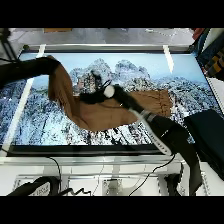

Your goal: Fold the clothes and pants, and hang the long-sleeved shirts on hangers.

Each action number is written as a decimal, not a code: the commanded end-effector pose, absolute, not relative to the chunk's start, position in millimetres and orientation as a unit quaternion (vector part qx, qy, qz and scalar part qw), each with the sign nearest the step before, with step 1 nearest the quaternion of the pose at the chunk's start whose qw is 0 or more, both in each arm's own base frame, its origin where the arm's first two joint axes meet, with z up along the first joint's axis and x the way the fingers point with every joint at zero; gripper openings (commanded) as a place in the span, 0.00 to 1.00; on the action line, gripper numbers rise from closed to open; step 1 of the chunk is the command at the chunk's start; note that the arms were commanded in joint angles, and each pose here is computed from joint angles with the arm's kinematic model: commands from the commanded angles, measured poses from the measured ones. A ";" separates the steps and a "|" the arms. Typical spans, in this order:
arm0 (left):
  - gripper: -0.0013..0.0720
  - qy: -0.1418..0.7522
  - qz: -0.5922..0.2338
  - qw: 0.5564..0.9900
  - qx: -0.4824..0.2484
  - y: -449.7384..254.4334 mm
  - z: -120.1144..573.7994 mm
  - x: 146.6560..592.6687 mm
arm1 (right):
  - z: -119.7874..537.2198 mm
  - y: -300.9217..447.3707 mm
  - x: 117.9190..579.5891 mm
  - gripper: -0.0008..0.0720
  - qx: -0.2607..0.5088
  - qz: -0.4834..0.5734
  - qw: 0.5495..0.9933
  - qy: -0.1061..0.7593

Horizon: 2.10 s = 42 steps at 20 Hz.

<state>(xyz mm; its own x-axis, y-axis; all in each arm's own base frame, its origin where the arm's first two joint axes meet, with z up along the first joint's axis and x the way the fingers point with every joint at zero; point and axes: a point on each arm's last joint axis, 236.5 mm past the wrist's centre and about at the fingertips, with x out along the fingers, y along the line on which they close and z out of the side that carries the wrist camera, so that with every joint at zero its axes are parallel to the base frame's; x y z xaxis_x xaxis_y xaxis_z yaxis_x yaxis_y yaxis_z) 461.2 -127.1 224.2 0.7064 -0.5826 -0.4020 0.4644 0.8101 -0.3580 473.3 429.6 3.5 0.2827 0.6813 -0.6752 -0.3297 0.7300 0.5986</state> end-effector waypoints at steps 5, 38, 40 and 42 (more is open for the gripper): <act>0.05 0.401 -0.435 0.795 -0.131 -304.4 101.4 423.5 | 37.6 207.8 544.5 0.04 0.189 0.182 0.809 0.525; 0.05 0.528 -0.252 0.763 -0.274 -131.2 -60.7 419.8 | 57.8 157.2 540.7 0.04 0.159 0.181 0.819 0.521; 0.04 0.533 -0.264 0.762 -0.256 -122.5 -19.8 422.2 | 56.9 157.1 539.2 0.04 0.150 0.186 0.819 0.522; 0.04 0.560 -0.218 0.780 -0.174 -87.8 17.7 420.5 | 56.8 157.4 538.7 0.04 0.147 0.189 0.819 0.522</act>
